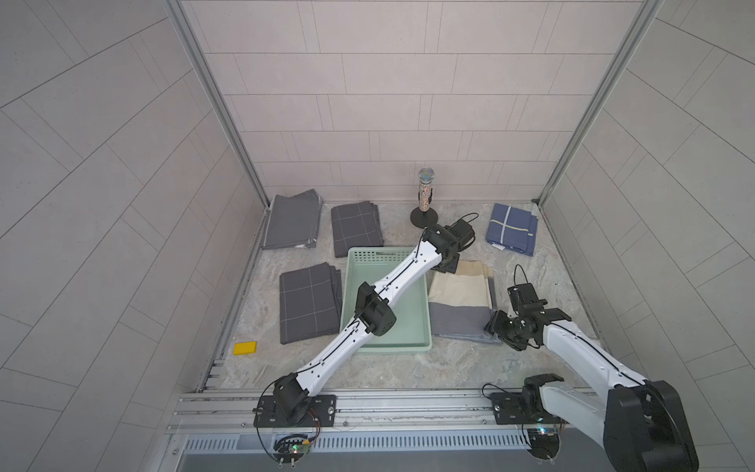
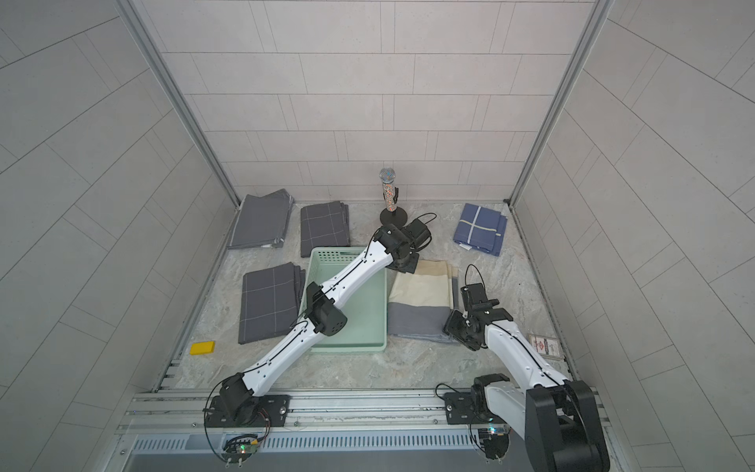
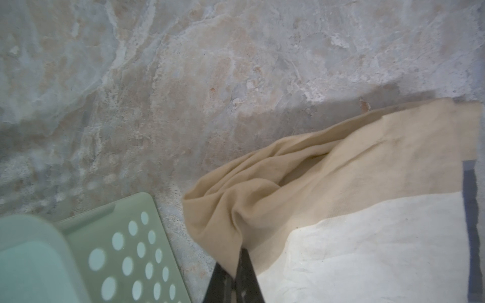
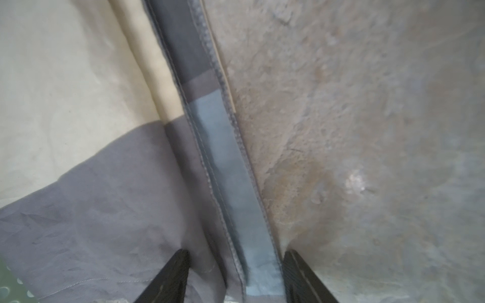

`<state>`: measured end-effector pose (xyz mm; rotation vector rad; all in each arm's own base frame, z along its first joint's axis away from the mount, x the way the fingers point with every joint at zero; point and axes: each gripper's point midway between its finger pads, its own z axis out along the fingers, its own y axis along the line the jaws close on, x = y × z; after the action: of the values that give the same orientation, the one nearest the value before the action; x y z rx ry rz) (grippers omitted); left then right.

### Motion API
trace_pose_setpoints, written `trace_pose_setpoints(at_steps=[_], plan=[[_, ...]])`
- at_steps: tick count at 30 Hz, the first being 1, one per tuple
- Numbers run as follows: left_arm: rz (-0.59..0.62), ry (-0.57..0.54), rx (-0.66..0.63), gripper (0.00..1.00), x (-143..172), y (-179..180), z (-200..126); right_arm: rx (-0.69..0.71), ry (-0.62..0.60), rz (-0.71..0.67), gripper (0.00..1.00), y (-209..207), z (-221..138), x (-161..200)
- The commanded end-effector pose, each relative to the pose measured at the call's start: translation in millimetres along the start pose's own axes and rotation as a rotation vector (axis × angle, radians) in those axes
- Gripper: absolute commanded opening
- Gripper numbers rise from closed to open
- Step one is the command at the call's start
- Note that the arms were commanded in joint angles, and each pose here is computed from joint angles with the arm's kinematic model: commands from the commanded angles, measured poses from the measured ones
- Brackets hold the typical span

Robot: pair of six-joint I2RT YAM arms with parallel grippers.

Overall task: Put the folded pillowcase in the basket
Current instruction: Pick up the pillowcase at the center of the board.

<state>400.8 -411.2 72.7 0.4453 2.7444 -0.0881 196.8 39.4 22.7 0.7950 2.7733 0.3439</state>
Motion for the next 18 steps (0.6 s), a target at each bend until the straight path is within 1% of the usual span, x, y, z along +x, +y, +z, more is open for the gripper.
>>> trace_pose_setpoints(at_steps=[1, 4, 7, 10, 11, 15, 16, 17, 18], plan=[[0.004, -0.008, 0.008, 0.00, 1.9, -4.2, -10.0, 0.094, -0.008, -0.010, 0.64, -18.1, -6.8, 1.6], [0.010, -0.006, 0.007, 0.00, 2.6, -4.6, -10.0, 0.081, -0.011, -0.008, 0.64, -15.9, -5.3, 1.0], [0.008, -0.009, 0.009, 0.00, 2.2, -5.3, -11.7, 0.066, 0.051, -0.009, 0.60, -12.1, 7.0, 7.1], [0.011, -0.009, 0.008, 0.00, 2.5, -5.3, -13.3, 0.022, 0.150, 0.005, 0.43, -4.5, 21.2, 20.6], [0.010, -0.010, 0.008, 0.00, 2.1, -4.9, -14.0, 0.030, 0.155, 0.002, 0.37, -4.5, 20.5, 20.3], [0.011, -0.011, 0.016, 0.00, 1.9, -6.5, -16.7, 0.008, 0.111, -0.005, 0.18, -0.6, 14.7, 14.0], [0.011, -0.009, 0.023, 0.00, 1.8, -7.3, -17.2, 0.000, 0.108, -0.006, 0.08, 1.1, 12.6, 13.8], [0.018, -0.007, 0.034, 0.00, 3.0, -10.7, -17.7, -0.007, 0.109, -0.004, 0.01, 2.5, 10.3, 13.9], [0.022, -0.006, 0.041, 0.00, 3.7, -12.9, -19.3, -0.018, 0.105, -0.006, 0.00, 4.7, 8.0, 13.6]])
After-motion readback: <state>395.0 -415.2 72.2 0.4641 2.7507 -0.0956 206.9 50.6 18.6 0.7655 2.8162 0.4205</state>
